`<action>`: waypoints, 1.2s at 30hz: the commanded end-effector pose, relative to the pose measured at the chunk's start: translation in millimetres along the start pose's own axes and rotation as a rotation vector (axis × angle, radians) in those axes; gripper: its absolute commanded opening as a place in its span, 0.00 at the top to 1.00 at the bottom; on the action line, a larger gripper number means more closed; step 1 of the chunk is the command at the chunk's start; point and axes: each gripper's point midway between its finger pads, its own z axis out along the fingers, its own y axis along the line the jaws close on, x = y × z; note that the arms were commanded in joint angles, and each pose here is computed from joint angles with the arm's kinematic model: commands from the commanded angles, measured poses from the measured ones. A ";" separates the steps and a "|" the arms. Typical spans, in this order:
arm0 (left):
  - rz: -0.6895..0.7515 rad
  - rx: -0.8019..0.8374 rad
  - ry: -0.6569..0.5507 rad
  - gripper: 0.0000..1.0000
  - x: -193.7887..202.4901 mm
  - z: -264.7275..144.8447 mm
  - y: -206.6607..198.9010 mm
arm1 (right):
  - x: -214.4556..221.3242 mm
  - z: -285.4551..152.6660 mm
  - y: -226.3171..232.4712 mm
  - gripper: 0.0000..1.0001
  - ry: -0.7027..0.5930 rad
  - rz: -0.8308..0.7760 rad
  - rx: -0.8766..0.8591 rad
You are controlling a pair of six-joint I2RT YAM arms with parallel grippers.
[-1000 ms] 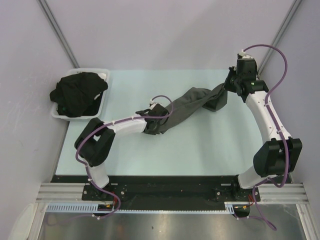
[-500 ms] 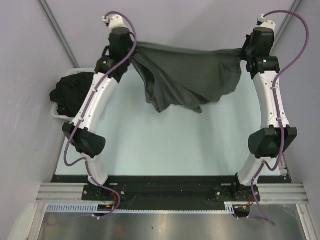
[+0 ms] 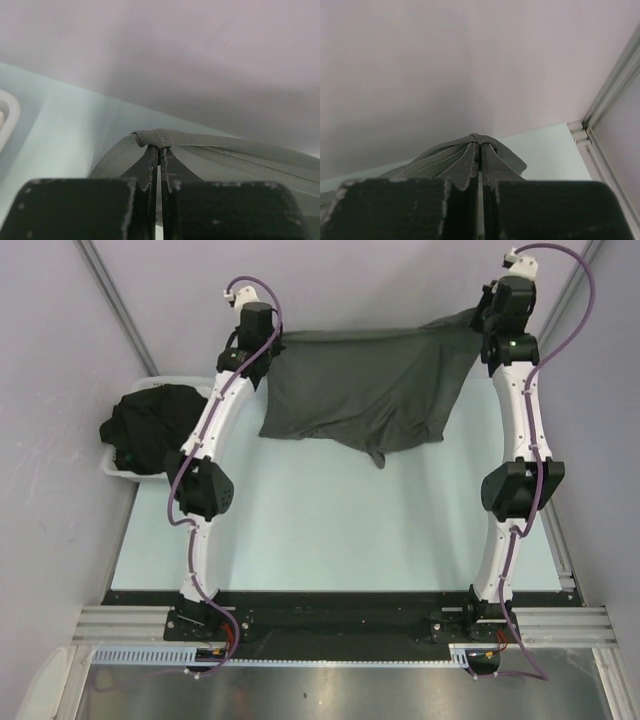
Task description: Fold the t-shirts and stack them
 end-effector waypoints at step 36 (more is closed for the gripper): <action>-0.050 0.017 0.132 1.00 51.2 -317.0 140.6 | 22.5 -293.9 -46.9 1.00 0.177 0.085 0.061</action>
